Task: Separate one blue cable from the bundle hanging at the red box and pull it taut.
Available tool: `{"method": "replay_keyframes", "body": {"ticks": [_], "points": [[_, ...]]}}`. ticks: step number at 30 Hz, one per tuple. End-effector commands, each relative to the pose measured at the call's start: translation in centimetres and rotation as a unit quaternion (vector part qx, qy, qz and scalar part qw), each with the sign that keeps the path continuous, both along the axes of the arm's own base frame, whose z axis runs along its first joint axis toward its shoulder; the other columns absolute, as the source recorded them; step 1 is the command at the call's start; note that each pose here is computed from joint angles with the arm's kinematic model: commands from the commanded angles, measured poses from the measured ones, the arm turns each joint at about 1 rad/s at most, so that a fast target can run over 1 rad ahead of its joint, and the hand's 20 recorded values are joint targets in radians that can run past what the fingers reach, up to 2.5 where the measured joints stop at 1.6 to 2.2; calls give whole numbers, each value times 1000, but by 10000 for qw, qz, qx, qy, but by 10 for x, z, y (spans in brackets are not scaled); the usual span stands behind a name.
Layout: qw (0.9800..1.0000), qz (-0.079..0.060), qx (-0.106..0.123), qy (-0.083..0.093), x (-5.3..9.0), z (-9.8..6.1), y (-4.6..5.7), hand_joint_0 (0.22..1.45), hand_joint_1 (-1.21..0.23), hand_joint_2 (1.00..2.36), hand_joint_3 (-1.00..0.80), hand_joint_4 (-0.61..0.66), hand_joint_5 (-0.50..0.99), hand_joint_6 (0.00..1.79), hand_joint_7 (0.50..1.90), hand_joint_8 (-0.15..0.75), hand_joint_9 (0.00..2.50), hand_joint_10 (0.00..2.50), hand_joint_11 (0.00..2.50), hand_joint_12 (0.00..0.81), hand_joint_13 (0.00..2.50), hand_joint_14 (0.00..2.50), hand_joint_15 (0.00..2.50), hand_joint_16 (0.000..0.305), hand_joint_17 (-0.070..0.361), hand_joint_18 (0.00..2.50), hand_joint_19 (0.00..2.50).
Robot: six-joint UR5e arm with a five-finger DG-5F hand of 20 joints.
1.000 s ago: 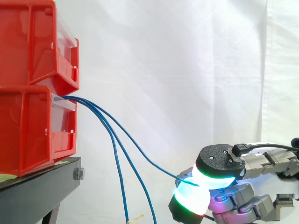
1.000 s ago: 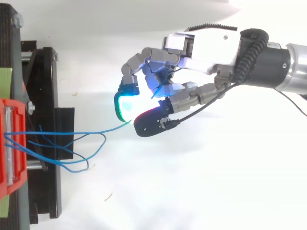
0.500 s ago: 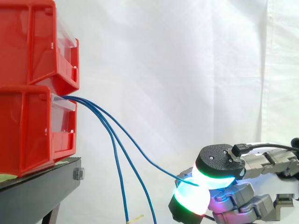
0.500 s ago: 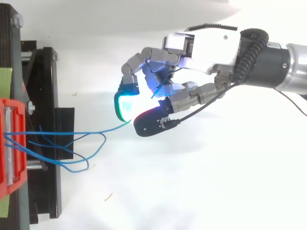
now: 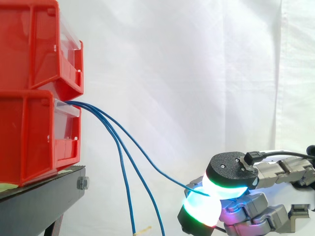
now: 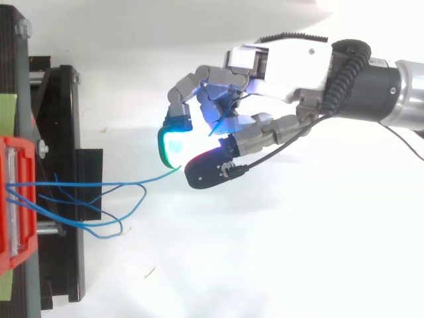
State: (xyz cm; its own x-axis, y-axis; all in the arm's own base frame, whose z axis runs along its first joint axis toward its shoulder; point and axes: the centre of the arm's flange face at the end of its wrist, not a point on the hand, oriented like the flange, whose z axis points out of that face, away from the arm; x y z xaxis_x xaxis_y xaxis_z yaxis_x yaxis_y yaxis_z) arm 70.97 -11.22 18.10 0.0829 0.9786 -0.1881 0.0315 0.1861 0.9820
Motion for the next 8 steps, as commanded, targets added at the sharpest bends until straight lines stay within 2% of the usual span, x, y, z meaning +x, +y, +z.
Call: {"method": "replay_keyframes", "body": {"ticks": [1, 8], "points": [[10000, 0, 0, -1, 0, 0, 0, 632, -773, 1347, 54, 60, -185, 943, 1289, 372, 573, 2500, 1319, 433, 962, 2500, 1070, 56, 126, 1315, 965], [10000, 0, 0, 7, 0, -1, 0, 632, -777, 1349, 54, 59, -184, 943, 1283, 367, 578, 2500, 1276, 451, 977, 2500, 999, 58, 131, 1321, 904]]}}
